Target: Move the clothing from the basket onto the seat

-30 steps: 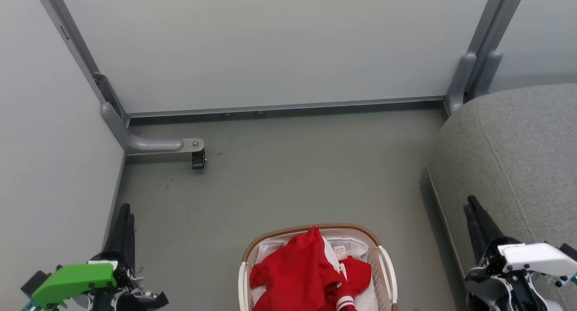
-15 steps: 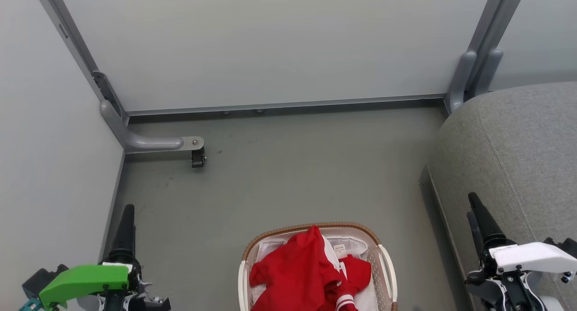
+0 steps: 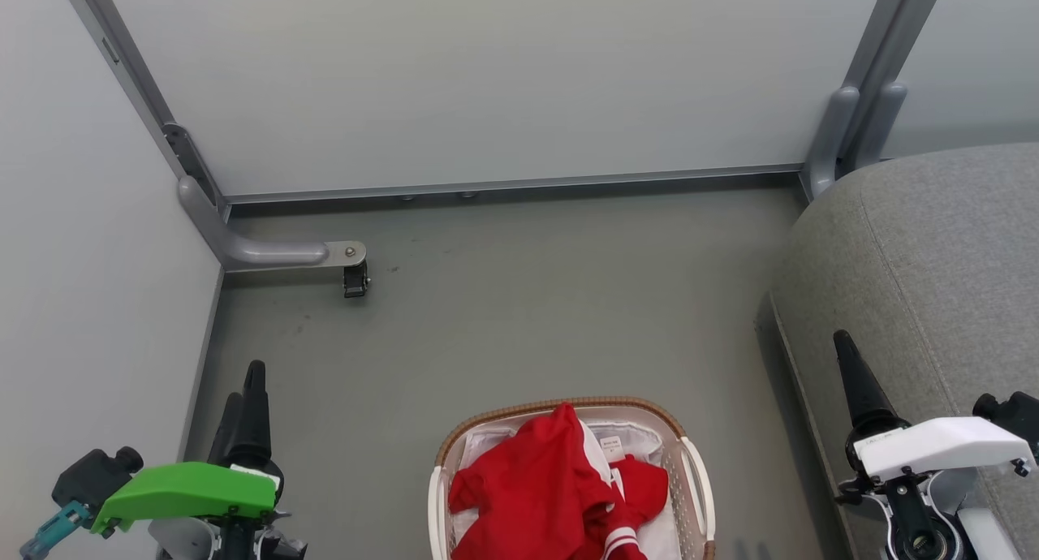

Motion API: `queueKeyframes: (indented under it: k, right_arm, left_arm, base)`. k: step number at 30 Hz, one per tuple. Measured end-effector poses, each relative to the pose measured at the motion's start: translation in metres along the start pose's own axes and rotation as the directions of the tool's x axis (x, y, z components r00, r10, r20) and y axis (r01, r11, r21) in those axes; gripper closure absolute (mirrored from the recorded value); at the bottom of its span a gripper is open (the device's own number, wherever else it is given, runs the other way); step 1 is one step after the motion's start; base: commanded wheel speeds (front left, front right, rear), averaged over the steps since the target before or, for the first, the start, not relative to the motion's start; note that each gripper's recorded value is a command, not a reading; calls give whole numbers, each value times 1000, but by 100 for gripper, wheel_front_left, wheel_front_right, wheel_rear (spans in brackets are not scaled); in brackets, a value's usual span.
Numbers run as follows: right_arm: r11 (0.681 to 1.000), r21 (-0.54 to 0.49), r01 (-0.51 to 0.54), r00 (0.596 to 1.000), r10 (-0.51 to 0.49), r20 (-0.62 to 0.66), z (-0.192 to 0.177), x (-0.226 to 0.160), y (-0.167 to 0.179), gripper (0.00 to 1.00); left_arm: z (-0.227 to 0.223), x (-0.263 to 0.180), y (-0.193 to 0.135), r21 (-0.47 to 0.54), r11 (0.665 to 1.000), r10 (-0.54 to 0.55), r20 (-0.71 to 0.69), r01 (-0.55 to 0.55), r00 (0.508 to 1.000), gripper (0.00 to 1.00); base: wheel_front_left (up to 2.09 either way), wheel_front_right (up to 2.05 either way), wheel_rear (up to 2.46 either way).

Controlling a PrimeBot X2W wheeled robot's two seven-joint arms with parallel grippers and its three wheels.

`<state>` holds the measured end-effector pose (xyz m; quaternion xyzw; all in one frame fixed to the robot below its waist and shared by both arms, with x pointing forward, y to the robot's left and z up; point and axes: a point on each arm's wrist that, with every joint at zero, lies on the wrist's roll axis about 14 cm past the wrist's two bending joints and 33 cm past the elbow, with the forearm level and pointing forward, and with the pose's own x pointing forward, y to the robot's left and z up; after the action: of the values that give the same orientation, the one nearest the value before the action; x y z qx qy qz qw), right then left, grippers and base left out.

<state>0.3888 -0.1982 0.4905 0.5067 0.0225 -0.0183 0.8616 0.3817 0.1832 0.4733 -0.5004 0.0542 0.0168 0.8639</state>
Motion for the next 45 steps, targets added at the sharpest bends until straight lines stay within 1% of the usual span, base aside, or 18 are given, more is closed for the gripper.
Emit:
queueKeyframes:
  k: [8, 13, 17, 21, 26, 30, 35, 37, 45]
  right_arm:
    - [989, -147, -11, 1000, 12, 3, 0, 3, 3, 0]
    - [970, -244, -16, 1000, 16, -3, -2, 3, 3, 0]
    - [951, -308, -18, 1000, 13, -15, -6, 3, 1, 0]
    - [932, -363, -19, 1000, 11, -25, -8, 2, -1, 0]
    - [896, -442, -28, 999, 14, -34, -10, 2, -2, 0]
    - [870, -492, -34, 999, 17, -39, -11, 1, -3, 0]
    - [840, -541, -41, 999, 24, -39, -11, 1, -2, 0]
    - [825, -563, -43, 999, 24, -41, -12, 0, -3, 0]
    - [778, -627, -47, 999, 27, -41, -12, -1, -5, 0]
  left_arm:
    - [-5, 1, -4, 155, 988, -17, -12, 18, 1000, 0]
    - [-8, 2, -7, 262, 965, -27, -23, 32, 999, 0]
    - [-8, 3, -6, 329, 944, -23, -29, 31, 999, 0]
    - [-11, 2, -5, 382, 924, -23, -35, 35, 999, 0]
    - [-14, 1, -1, 462, 886, -12, -45, 32, 999, 0]
    - [-17, 1, -1, 502, 864, -11, -50, 35, 999, 0]
    - [-19, 0, -1, 551, 833, -19, -59, 48, 998, 0]
    - [-20, 0, -2, 575, 816, -25, -61, 56, 998, 0]
    - [-23, 0, -4, 636, 769, -38, -66, 71, 997, 0]
  base:
    - [0, 0, 0]
    - [0, 0, 0]
    - [0, 0, 0]
    - [0, 0, 0]
    - [0, 0, 0]
    - [0, 0, 0]
    - [0, 0, 0]
    - [0, 0, 0]
    - [0, 0, 0]
